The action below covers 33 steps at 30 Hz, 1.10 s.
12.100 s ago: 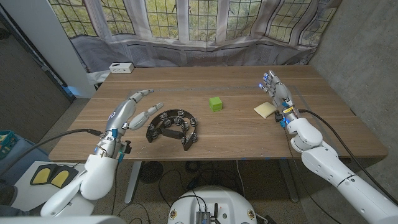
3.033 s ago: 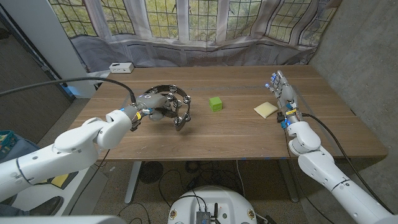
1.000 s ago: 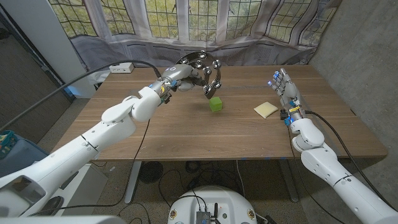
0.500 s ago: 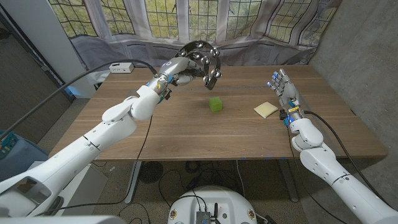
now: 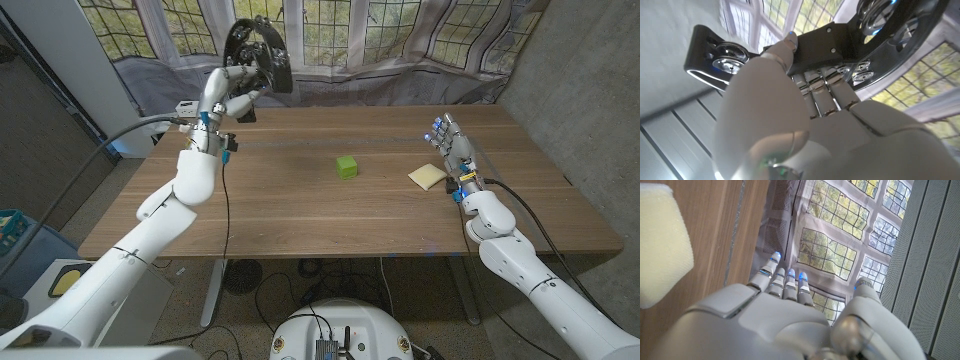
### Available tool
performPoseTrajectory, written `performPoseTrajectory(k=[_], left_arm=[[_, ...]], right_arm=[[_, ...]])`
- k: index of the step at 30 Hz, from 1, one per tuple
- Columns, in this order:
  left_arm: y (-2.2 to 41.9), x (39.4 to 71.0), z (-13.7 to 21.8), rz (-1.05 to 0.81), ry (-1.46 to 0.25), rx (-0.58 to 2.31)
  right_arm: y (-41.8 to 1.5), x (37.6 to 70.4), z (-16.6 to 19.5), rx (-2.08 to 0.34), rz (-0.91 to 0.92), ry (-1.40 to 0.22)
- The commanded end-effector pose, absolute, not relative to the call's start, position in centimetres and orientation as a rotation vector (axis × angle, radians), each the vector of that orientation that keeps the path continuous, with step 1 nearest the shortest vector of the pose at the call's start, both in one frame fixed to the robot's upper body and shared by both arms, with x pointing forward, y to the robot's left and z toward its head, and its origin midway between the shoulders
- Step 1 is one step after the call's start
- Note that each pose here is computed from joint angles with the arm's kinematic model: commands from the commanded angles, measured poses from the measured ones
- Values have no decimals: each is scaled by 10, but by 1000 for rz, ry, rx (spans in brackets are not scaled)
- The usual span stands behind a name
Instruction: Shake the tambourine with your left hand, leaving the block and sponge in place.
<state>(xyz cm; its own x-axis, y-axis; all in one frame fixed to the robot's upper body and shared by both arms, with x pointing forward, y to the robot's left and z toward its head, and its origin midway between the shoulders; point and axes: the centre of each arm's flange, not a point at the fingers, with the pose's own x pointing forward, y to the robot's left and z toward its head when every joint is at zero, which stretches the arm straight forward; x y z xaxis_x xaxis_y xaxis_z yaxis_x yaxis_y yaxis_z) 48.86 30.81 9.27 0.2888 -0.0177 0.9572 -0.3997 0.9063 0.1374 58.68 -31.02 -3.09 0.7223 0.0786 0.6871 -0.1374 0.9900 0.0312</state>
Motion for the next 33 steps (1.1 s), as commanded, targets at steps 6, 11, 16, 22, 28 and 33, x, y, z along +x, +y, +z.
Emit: performPoseTrajectory(k=[6,11,16,22,28,33], left_arm=[[409,485,10,324,-1333,-605],[409,499,2,277,-1317,-694],[406,504,5,293,-1298,-666],[393,485,36,429,-1287,-241],[362,469,71,444,-1347,89],[323,459,98,400,-1413,364]], right_arm=[[-304,594,-29,52,142,-724],[-302,594,-29,56,140,-718],[-303,592,-32,56,131,-713],[-304,589,-36,55,121,-710],[-304,587,-40,63,115,-711],[-304,586,-41,69,110,-717]])
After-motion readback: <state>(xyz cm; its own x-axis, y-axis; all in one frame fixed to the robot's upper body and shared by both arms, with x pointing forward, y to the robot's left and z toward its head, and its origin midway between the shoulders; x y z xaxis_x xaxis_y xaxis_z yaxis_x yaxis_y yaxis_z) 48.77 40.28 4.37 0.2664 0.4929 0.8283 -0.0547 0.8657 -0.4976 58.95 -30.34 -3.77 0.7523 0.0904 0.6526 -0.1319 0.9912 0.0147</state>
